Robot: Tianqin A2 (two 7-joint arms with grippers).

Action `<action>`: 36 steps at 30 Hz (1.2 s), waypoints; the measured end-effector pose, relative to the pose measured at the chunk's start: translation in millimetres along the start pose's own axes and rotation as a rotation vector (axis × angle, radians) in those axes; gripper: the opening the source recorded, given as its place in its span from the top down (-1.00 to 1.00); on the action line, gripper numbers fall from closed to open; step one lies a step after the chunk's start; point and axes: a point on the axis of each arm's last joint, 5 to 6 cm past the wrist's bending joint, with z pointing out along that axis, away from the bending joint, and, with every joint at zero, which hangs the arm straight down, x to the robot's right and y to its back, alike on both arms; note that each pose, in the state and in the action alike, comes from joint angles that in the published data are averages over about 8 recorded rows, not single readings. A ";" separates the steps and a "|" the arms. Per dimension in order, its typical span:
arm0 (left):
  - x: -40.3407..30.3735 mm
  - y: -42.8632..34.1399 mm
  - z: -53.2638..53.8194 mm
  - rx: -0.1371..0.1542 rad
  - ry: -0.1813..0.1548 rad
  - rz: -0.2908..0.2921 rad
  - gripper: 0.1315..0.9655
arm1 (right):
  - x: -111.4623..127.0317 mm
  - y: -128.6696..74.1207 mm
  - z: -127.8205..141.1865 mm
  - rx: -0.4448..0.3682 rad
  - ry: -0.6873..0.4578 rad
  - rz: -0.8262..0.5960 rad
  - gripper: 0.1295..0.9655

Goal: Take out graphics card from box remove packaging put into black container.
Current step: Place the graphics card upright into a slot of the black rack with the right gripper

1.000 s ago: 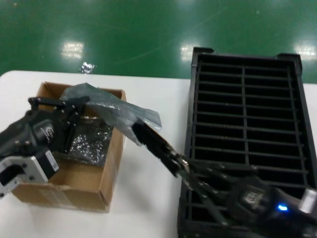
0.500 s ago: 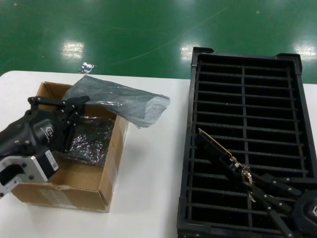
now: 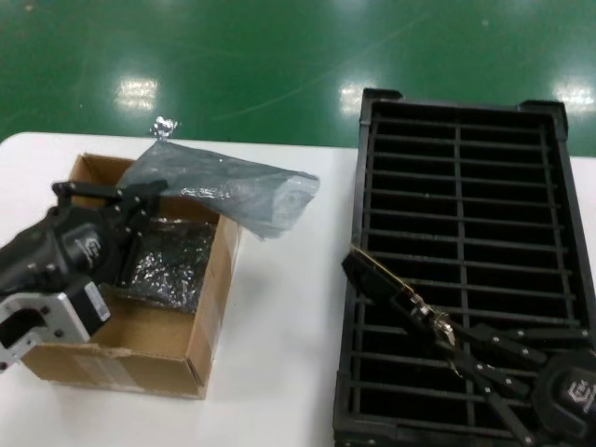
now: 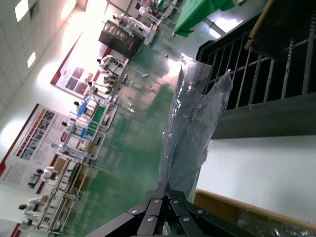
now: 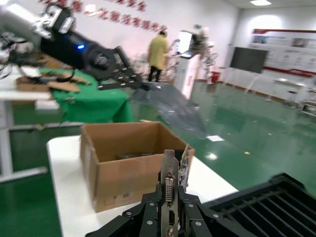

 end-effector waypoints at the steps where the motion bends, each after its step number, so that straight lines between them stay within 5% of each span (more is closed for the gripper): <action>1: 0.0 0.0 0.0 0.000 0.000 0.000 0.98 | 1.2 -3.6 1.8 -0.004 -0.012 -0.009 0.87; 18: 0.0 0.0 0.0 0.000 0.000 0.000 0.98 | 61.8 -91.3 17.1 -0.300 -0.356 -0.135 0.87; 24: 0.0 0.0 0.0 0.000 0.000 0.000 0.98 | 72.9 -99.5 27.8 -0.381 -0.415 -0.192 0.87; 36: 0.0 0.0 0.0 0.000 0.000 0.000 0.98 | 75.0 -100.5 30.0 -0.392 -0.417 -0.206 0.87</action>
